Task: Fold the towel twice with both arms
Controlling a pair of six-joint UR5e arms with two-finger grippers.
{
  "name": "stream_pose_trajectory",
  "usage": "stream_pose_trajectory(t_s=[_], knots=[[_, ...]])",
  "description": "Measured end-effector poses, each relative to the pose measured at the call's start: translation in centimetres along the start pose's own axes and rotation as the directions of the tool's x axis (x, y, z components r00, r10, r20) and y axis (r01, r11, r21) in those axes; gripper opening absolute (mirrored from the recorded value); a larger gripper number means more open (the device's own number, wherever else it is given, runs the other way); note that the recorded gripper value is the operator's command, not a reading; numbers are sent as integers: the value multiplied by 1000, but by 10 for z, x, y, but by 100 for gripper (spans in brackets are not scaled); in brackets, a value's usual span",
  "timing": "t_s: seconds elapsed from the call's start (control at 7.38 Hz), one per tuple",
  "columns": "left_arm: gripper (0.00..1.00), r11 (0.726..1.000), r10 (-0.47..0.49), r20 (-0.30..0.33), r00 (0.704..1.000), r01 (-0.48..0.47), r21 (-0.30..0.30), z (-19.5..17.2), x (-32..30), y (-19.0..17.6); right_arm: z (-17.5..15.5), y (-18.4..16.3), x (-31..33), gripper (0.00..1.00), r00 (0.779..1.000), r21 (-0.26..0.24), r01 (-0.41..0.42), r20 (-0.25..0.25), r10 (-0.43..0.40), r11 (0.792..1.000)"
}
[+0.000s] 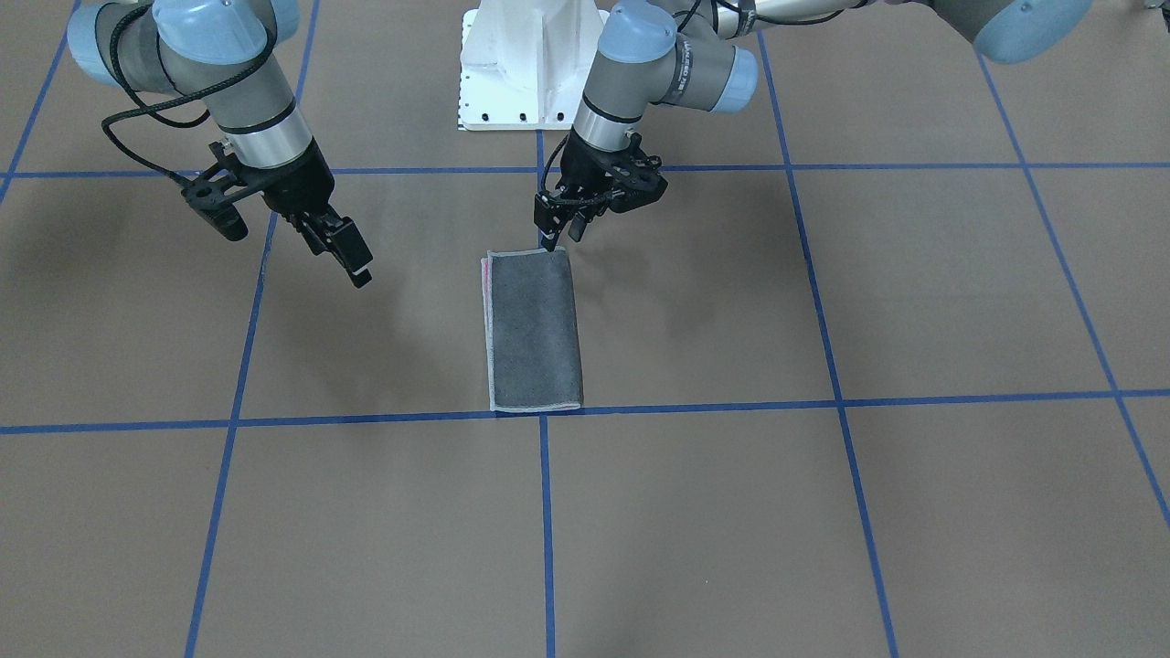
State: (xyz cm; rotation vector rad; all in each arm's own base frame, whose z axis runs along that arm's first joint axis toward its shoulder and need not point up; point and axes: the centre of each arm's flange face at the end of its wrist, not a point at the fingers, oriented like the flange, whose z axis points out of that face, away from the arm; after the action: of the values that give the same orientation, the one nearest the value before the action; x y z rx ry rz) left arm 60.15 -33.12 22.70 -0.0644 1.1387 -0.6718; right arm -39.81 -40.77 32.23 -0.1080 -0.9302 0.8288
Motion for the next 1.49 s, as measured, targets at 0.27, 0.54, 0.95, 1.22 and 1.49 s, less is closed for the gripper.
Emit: stream_pose_trajectory(t_s=[0.27, 0.54, 0.95, 1.22, 1.49], knots=[[55, 1000, -3, -12, 1000, 3, 4, 8, 1, -7, 3, -1, 0, 100, 1000, 3, -3, -7, 3, 1000], [54, 1000, -5, -32, 999, 5, -3, 15, 1, -8, 3, -1, 0, 100, 1000, 3, -3, -7, 3, 1000], [54, 1000, -6, -37, 999, 5, -9, 17, 5, -7, 3, 0, -2, 100, 1000, 2, -3, -5, 3, 1000], [54, 1000, -5, -31, 1000, 4, -11, 16, 4, -8, 2, 1, -3, 100, 1000, 1, -3, -3, 3, 1000], [53, 1000, -3, -27, 1000, 3, -14, 16, 2, -6, 3, 2, -3, 100, 1000, 0, -2, -3, 2, 1000]])
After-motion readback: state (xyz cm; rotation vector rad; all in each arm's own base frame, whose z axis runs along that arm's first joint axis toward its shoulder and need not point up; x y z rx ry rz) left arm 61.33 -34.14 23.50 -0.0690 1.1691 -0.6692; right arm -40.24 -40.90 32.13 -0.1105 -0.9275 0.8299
